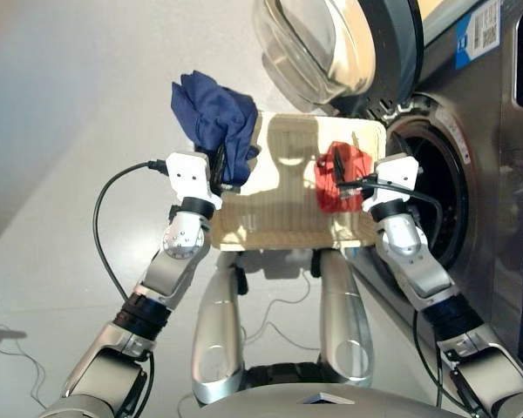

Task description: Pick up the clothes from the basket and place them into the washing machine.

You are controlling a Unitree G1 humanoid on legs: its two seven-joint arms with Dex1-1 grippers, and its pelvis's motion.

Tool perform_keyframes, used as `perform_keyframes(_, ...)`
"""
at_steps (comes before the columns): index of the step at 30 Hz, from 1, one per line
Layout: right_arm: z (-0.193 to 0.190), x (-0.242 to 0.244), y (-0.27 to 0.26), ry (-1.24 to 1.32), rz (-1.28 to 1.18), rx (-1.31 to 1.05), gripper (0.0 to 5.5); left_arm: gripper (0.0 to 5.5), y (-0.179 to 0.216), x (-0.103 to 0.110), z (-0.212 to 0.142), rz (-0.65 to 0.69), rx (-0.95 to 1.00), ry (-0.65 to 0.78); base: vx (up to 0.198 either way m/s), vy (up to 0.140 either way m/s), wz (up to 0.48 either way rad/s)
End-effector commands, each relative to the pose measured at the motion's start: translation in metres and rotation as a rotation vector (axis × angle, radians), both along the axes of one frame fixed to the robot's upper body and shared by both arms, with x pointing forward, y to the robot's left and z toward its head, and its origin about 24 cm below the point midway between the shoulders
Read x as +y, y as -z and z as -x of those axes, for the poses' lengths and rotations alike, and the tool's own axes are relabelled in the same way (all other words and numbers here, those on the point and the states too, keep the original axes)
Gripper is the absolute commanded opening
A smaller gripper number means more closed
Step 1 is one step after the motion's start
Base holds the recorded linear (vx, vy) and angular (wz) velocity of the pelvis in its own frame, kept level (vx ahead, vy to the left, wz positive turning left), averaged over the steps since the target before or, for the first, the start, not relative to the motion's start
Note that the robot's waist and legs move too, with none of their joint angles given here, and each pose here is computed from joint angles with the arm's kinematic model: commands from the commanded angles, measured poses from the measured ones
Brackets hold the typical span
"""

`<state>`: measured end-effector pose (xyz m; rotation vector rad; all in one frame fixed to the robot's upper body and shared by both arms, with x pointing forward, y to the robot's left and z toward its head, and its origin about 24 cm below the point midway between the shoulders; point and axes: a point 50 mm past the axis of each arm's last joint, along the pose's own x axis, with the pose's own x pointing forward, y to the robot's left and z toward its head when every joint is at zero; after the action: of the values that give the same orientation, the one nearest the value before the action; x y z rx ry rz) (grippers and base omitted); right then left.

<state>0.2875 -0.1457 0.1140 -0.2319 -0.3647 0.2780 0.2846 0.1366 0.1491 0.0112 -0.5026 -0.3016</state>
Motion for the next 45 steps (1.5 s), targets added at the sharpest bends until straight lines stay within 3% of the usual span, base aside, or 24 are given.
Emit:
perform_keyframes(1, 0.012, 0.019, -0.033, -0.198, -0.018, -0.136, 5.50, 0.00, -0.037, -0.001, 0.021, 0.024, -0.214, 0.140, 0.103, 0.038, 0.001)
perform_keyframes(4, 0.017, 0.031, -0.040, -0.308, 0.018, -0.144, 5.50, 0.00, -0.035, 0.002, 0.026, 0.033, -0.198, 0.203, 0.045, 0.027, 0.027)
perform_keyframes(8, 0.020, 0.055, -0.058, -0.451, 0.036, -0.192, 5.50, 0.00, -0.038, 0.006, 0.035, -0.083, -0.214, 0.299, 0.022, 0.027, -0.008)
perform_keyframes(17, 0.019, 0.092, -0.079, -0.608, 0.153, -0.269, 5.50, 0.00, -0.038, -0.006, 0.044, -0.146, -0.186, 0.480, 0.000, 0.000, 0.000)
perform_keyframes(29, 0.014, 0.126, -0.083, -0.693, 0.273, -0.290, 5.50, 0.00, -0.045, -0.015, 0.046, -0.170, -0.211, 0.547, 0.000, 0.000, 0.000)
perform_keyframes(42, 0.007, 0.133, -0.086, -0.670, 0.241, -0.282, 5.50, 0.00, -0.050, -0.017, 0.046, -0.161, -0.236, 0.549, 0.000, 0.000, 0.000)
perform_keyframes(43, 0.007, 0.133, -0.086, -0.669, 0.240, -0.281, 3.62, 0.00, -0.050, -0.018, 0.046, -0.164, -0.238, 0.548, 0.000, 0.000, 0.000)
perform_keyframes(44, 0.007, 0.132, -0.085, -0.668, 0.236, -0.279, 1.25, 0.00, -0.050, -0.018, 0.046, -0.165, -0.237, 0.547, 0.000, 0.000, 0.000)
perform_keyframes(45, 0.007, 0.132, -0.085, -0.668, 0.236, -0.279, 1.25, 0.00, -0.050, -0.018, 0.046, -0.165, -0.237, 0.547, 0.000, 0.000, 0.000)
